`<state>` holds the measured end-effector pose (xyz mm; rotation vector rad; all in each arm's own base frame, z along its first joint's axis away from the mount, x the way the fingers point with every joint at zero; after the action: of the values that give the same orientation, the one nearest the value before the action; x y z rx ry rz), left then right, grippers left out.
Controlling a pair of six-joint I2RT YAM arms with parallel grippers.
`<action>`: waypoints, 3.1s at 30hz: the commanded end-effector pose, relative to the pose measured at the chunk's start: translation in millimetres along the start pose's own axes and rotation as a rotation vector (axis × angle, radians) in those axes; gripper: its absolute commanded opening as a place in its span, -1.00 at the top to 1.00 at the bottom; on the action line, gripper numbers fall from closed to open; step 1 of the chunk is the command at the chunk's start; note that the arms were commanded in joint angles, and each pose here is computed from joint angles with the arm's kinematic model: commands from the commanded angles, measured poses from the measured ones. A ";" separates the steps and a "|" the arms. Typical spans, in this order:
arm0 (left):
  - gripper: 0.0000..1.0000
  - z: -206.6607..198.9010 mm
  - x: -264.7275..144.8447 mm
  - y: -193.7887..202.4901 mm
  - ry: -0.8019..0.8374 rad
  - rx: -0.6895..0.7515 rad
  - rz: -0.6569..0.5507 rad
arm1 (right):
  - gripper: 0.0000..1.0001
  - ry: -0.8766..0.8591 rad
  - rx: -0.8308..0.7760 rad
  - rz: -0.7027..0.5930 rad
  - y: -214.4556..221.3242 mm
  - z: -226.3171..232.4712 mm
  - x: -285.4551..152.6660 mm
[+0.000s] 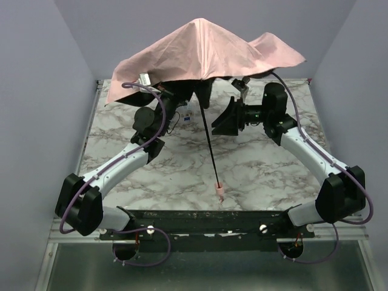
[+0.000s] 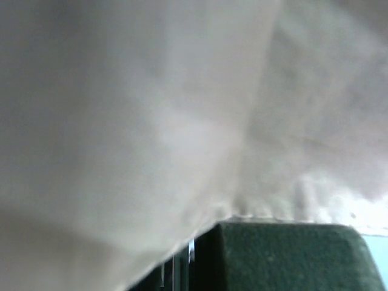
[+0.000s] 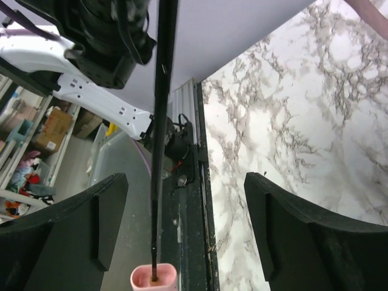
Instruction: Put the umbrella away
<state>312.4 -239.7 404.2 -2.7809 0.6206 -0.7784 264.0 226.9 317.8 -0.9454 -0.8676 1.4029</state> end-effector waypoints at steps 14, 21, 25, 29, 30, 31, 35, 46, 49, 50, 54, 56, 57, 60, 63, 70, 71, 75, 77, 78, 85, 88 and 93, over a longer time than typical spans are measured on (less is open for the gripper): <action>1.00 -39.6 13.9 -33.6 0.157 -0.013 -0.280 | 0.52 -0.008 0.055 0.013 18.5 8.3 22.9; 0.77 -34.6 3.1 -26.5 0.205 -0.048 -0.181 | 0.99 -0.003 -0.028 0.007 7.1 19.2 17.6; 0.07 -30.5 -2.5 -27.7 0.216 -0.066 -0.127 | 0.99 -0.022 -0.050 0.005 6.1 25.5 15.0; 0.06 -29.7 -5.3 -32.0 0.225 -0.063 -0.086 | 0.99 -0.034 -0.061 0.005 5.0 28.9 13.9; 0.06 -30.1 -6.2 -33.1 0.224 -0.064 -0.081 | 0.99 -0.039 -0.063 0.006 5.0 29.4 13.8; 0.06 -30.4 -6.6 -34.6 0.222 -0.065 -0.081 | 0.99 -0.043 -0.067 0.005 4.4 30.5 13.7; 0.06 -28.4 -7.9 -38.6 0.198 -0.056 -0.085 | 0.99 -0.055 -0.071 0.006 4.3 32.1 13.1; 0.06 -19.0 0.3 -31.7 0.134 -0.057 -0.014 | 0.99 -0.063 -0.081 0.008 4.5 33.2 12.7; 0.02 -16.6 2.4 -31.2 0.129 -0.071 -0.016 | 0.99 -0.056 -0.079 0.008 5.3 32.2 13.1; 0.02 -15.0 3.4 -30.3 0.122 -0.073 -0.017 | 0.99 -0.055 -0.079 0.008 5.0 32.1 13.3; 0.08 -14.2 7.5 -32.2 0.109 -0.077 -0.057 | 0.99 -0.053 -0.079 0.007 4.9 32.1 13.1; 0.10 -14.6 11.2 -33.9 0.098 -0.078 -0.082 | 0.99 -0.044 -0.081 0.008 4.9 31.2 13.3; 0.12 -14.2 12.7 -33.8 0.094 -0.075 -0.089 | 0.99 -0.037 -0.082 0.008 4.6 30.1 13.4; 0.21 -14.8 18.3 -30.5 0.095 -0.078 -0.084 | 0.99 -0.022 -0.087 0.010 4.3 28.2 13.6; 0.50 -12.7 21.5 -26.8 0.108 -0.088 -0.076 | 0.99 -0.018 -0.089 0.010 4.2 28.4 13.3; 1.00 -7.9 11.7 -11.5 0.085 -0.080 0.029 | 0.99 0.111 -0.103 0.026 -3.8 12.0 10.1; 1.00 -6.6 8.3 -4.6 0.068 -0.083 0.061 | 0.99 0.132 -0.095 0.025 -7.9 7.3 9.1; 1.00 3.1 -13.2 30.9 0.003 -0.098 0.151 | 0.99 0.184 -0.064 0.009 -28.4 -16.7 6.2; 1.00 5.7 -26.3 49.3 -0.009 -0.100 0.191 | 0.99 0.202 -0.062 0.006 -33.8 -24.4 6.8; 1.00 9.1 -32.7 58.5 -0.018 -0.101 0.214 | 0.99 0.212 -0.061 0.005 -35.2 -27.3 7.4; 1.00 25.1 -60.9 111.8 -0.074 -0.189 0.293 | 0.99 0.239 -0.077 -0.020 -49.8 -32.7 7.9; 1.00 30.8 -67.3 135.5 -0.090 -0.225 0.338 | 0.99 0.238 -0.082 -0.032 -55.3 -31.1 7.5; 1.00 30.7 -69.5 134.2 -0.077 -0.235 0.290 | 0.99 0.278 -0.086 -0.033 -47.2 -31.3 0.2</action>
<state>267.0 -299.2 325.1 -2.9011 0.8257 -0.5835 293.7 229.5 323.4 -1.0195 -0.6247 1.3790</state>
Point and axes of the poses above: each gripper's point midway between its finger pads, its own x axis out along the fingers, its own z axis along the line the jaws close on, y = z × x, the point moved 6 cm from there along -x, back along the fingers, and after that the axes turned 13 degrees about -x, right-handed, at the moved point
